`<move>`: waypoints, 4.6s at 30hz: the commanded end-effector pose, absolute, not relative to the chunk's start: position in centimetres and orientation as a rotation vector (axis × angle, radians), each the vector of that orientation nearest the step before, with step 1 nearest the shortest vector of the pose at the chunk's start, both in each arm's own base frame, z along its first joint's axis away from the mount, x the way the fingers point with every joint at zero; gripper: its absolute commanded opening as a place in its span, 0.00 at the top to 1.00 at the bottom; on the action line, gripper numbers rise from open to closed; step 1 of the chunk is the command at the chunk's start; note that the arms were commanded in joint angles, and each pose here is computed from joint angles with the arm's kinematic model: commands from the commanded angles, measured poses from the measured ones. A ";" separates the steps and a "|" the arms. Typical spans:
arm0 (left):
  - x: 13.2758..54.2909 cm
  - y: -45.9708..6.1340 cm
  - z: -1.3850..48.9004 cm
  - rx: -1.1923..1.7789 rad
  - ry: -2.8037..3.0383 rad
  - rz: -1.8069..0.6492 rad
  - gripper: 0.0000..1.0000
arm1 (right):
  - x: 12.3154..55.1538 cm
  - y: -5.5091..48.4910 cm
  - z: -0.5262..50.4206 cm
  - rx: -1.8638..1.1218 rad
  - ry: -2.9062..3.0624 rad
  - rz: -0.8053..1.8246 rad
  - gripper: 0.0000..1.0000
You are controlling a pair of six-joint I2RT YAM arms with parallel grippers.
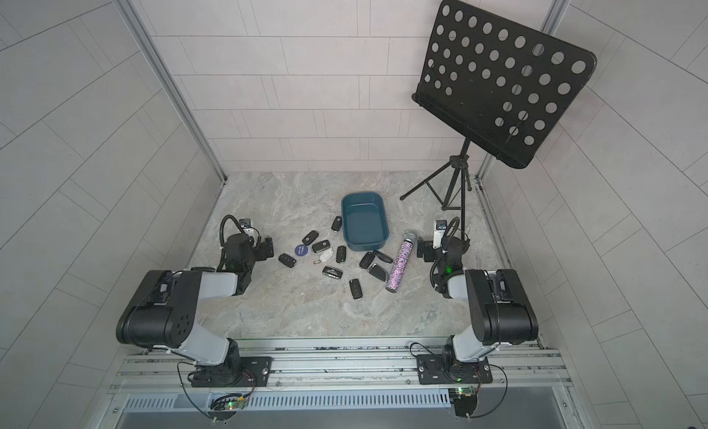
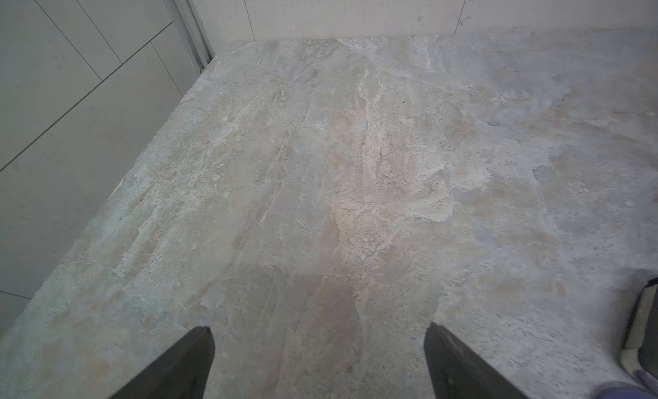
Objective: Place the car key into the storage box
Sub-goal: Pick up the car key from the center of the board.
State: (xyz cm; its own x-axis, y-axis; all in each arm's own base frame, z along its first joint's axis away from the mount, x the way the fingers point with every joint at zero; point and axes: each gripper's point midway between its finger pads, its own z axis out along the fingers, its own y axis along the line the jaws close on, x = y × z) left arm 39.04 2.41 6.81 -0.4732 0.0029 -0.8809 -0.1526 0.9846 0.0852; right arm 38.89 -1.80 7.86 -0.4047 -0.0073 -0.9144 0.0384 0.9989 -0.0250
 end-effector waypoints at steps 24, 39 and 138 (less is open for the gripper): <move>39.7 2.4 8.2 -0.118 2.017 0.180 0.00 | 39.4 -1.9 8.6 0.030 1.963 -0.060 0.00; 40.7 2.4 13.2 -0.187 2.158 0.197 0.00 | 39.9 -3.4 13.7 0.287 2.118 -0.036 0.00; 34.4 -11.1 12.3 -0.374 2.619 -0.594 0.00 | 34.5 16.0 2.6 -0.807 2.769 -0.005 0.81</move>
